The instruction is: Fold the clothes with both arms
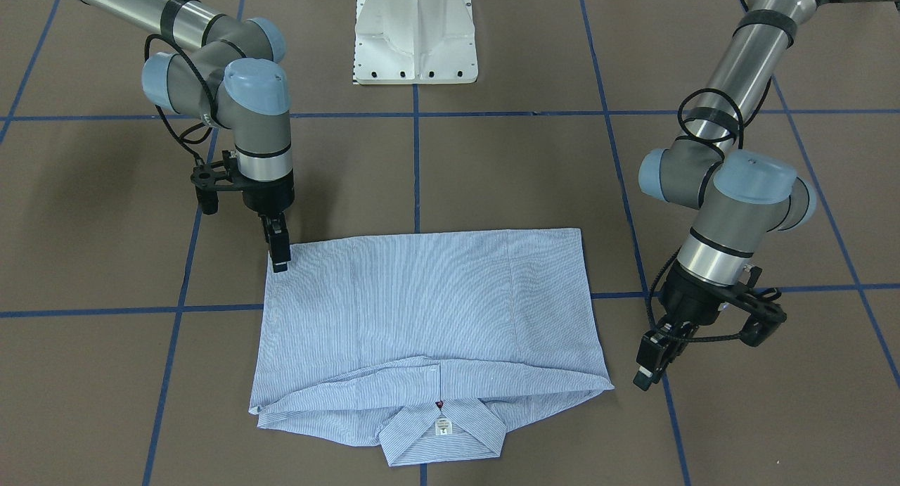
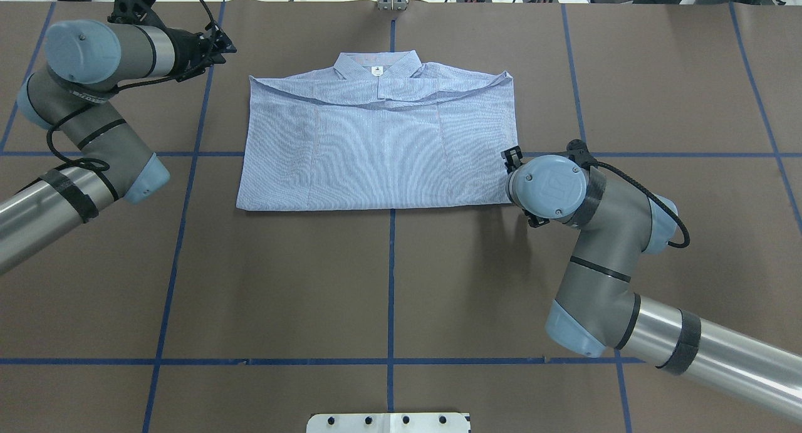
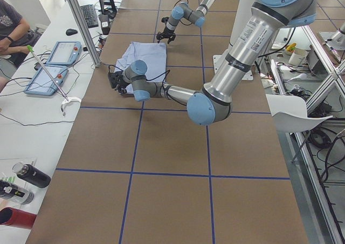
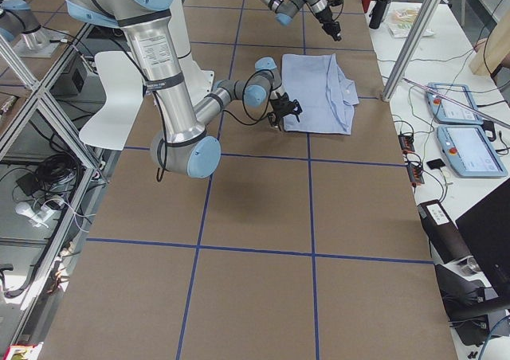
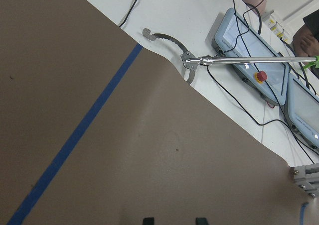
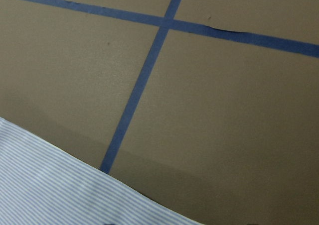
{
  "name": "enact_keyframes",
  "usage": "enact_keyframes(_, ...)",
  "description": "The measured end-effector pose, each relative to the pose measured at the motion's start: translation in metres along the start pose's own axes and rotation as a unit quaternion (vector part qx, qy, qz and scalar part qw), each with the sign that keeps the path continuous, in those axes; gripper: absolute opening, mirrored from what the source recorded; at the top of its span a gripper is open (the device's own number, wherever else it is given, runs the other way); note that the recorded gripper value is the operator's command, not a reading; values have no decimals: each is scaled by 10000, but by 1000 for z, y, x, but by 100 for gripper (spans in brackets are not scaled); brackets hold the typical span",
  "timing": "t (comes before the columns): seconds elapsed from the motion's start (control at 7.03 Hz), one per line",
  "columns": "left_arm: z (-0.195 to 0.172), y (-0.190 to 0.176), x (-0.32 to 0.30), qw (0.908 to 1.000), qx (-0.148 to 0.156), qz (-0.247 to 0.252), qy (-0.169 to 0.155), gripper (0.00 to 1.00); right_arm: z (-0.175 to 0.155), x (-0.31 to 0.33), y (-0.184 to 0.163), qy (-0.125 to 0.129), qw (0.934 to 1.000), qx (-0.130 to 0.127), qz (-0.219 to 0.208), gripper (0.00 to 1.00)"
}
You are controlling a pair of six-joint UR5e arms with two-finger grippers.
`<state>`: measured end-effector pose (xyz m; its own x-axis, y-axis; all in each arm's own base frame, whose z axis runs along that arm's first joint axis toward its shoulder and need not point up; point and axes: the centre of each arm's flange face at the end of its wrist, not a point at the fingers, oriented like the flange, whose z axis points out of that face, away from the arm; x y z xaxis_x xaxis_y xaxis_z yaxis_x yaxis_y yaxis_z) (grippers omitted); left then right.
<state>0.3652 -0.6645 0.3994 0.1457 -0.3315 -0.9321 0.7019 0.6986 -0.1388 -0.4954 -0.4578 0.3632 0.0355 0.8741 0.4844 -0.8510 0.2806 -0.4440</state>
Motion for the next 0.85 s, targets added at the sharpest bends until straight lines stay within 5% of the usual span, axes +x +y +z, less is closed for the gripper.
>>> enact_keyframes(0.14,0,0,-1,10000,-1,0,-10,39,1,-1,1,-3,10000,3,-5,25)
enact_keyframes(0.28,0,0,-3,10000,-3,-1,-18,39,-1,-3,2,-19,10000,-5,0,4)
enact_keyframes(0.85,0,0,-3,10000,-15,0,-19,39,-11,-10,5,-78,9999,-73,5,0)
